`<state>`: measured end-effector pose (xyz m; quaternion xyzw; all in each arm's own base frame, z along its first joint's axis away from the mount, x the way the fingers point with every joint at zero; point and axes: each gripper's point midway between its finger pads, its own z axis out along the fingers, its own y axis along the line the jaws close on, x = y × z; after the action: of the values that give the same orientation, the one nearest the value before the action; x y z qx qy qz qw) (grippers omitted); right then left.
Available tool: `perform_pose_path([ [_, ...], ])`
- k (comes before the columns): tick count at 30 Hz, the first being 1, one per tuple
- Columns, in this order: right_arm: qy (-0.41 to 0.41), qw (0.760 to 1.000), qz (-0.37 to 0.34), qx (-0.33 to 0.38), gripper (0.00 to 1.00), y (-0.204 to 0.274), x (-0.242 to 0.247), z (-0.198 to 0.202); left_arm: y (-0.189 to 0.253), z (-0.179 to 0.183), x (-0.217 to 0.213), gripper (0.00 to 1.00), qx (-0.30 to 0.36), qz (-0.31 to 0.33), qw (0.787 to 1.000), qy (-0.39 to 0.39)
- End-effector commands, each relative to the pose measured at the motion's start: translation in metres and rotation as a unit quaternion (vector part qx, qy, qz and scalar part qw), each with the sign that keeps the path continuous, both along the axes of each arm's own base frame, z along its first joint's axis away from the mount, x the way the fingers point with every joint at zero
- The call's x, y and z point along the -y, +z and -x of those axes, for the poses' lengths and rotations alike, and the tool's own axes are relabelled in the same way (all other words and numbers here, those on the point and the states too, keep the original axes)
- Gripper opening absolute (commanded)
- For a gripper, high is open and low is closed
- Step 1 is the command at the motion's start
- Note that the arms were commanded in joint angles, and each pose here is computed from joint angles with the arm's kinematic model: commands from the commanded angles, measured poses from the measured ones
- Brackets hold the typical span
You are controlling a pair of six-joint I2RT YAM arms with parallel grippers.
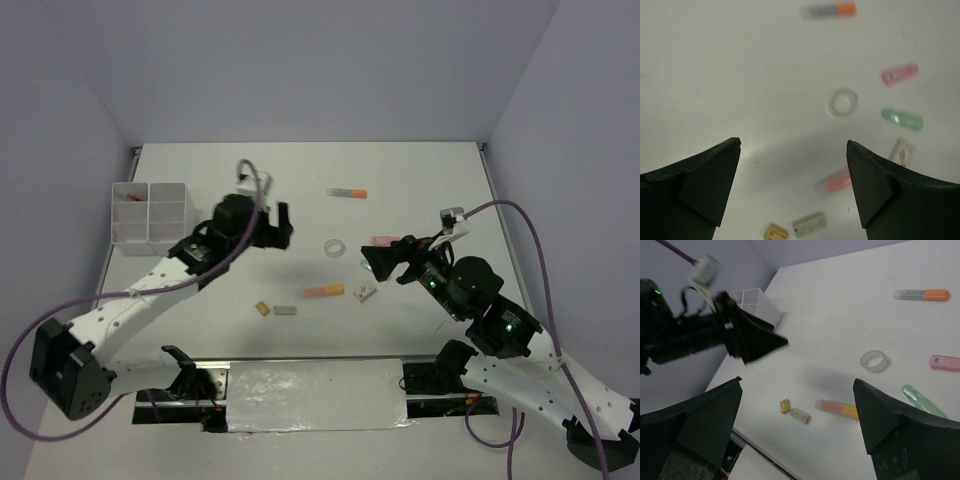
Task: Sort the stationery into containers
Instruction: Pick up the stationery from the center of the board.
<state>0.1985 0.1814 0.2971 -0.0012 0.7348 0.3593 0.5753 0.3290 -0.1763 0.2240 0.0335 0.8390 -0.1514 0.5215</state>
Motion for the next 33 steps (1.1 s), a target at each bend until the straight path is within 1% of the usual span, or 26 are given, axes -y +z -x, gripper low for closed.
perform_pose_path([
  [1,-0.04,0.999,0.023,-0.03,1.0,-0.004,0.026,0.005,-0.051,0.036,0.06,0.99,-0.062,-0.087,0.982,-0.157],
  [2,-0.037,0.999,0.022,-0.031,1.0,-0.005,0.026,0.007,-0.06,0.048,0.079,0.99,-0.072,-0.1,0.974,-0.191],
  [3,-0.032,0.999,0.02,-0.029,1.0,-0.004,0.027,0.01,-0.084,0.055,0.088,0.99,-0.099,-0.127,0.963,-0.218],
  [4,-0.027,0.999,0.023,-0.031,1.0,-0.006,0.026,0.012,-0.093,0.063,0.099,0.99,-0.109,-0.13,0.953,-0.25],
  [7,0.002,0.999,0.033,-0.033,1.0,-0.013,0.021,0.019,-0.118,0.085,0.129,0.99,-0.118,-0.155,0.924,-0.33],
  [8,0.015,0.999,0.036,-0.034,1.0,-0.015,0.017,0.022,-0.12,0.085,0.135,0.99,-0.117,-0.163,0.919,-0.34],
  [9,0.021,0.998,0.04,-0.035,1.0,-0.017,0.016,0.023,-0.132,0.087,0.137,0.99,-0.123,-0.179,0.909,-0.356],
  [12,0.027,0.997,0.056,-0.042,1.0,-0.025,0.015,0.024,-0.142,0.093,0.153,0.98,-0.122,-0.177,0.888,-0.406],
  [13,0.03,0.997,0.057,-0.04,1.0,-0.026,0.015,0.025,-0.148,0.094,0.156,0.98,-0.123,-0.179,0.883,-0.416],
  [15,0.029,0.997,0.06,-0.037,1.0,-0.025,0.017,0.025,-0.146,0.094,0.164,0.98,-0.115,-0.169,0.881,-0.427],
  [16,0.027,0.997,0.058,-0.033,1.0,-0.024,0.018,0.026,-0.15,0.095,0.167,0.98,-0.115,-0.171,0.875,-0.438],
  [18,0.027,0.998,0.056,-0.027,1.0,-0.022,0.02,0.027,-0.151,0.094,0.172,0.97,-0.112,-0.177,0.868,-0.45],
  [21,0.03,0.998,0.054,-0.022,1.0,-0.019,0.021,0.029,-0.166,0.09,0.173,0.95,-0.128,-0.198,0.86,-0.454],
  [22,0.03,0.998,0.055,-0.021,1.0,-0.019,0.022,0.03,-0.175,0.09,0.173,0.93,-0.138,-0.207,0.854,-0.456],
  [23,0.028,0.998,0.054,-0.02,1.0,-0.017,0.024,0.03,-0.176,0.088,0.176,0.9,-0.139,-0.208,0.854,-0.457],
  [25,0.026,0.998,0.049,-0.013,1.0,-0.012,0.027,0.033,-0.187,0.09,0.173,0.88,-0.159,-0.214,0.849,-0.456],
  [26,0.022,0.999,0.047,-0.01,1.0,-0.008,0.031,0.034,-0.19,0.091,0.172,0.86,-0.162,-0.216,0.848,-0.455],
  [27,0.019,0.999,0.043,-0.005,1.0,-0.005,0.034,0.035,-0.194,0.092,0.171,0.82,-0.167,-0.218,0.847,-0.454],
  [29,0.016,0.999,0.041,0.002,1.0,0.001,0.038,0.037,-0.204,0.094,0.166,0.78,-0.182,-0.224,0.845,-0.451],
  [30,0.015,0.999,0.038,0.006,1.0,0.004,0.04,0.038,-0.208,0.095,0.165,0.68,-0.188,-0.226,0.844,-0.448],
  [32,0.013,0.999,0.037,0.01,1.0,0.007,0.042,0.039,-0.215,0.095,0.159,0.59,-0.201,-0.235,0.844,-0.438],
  [33,0.01,0.999,0.036,0.013,1.0,0.008,0.044,0.039,-0.217,0.096,0.158,0.5,-0.205,-0.236,0.845,-0.434],
])
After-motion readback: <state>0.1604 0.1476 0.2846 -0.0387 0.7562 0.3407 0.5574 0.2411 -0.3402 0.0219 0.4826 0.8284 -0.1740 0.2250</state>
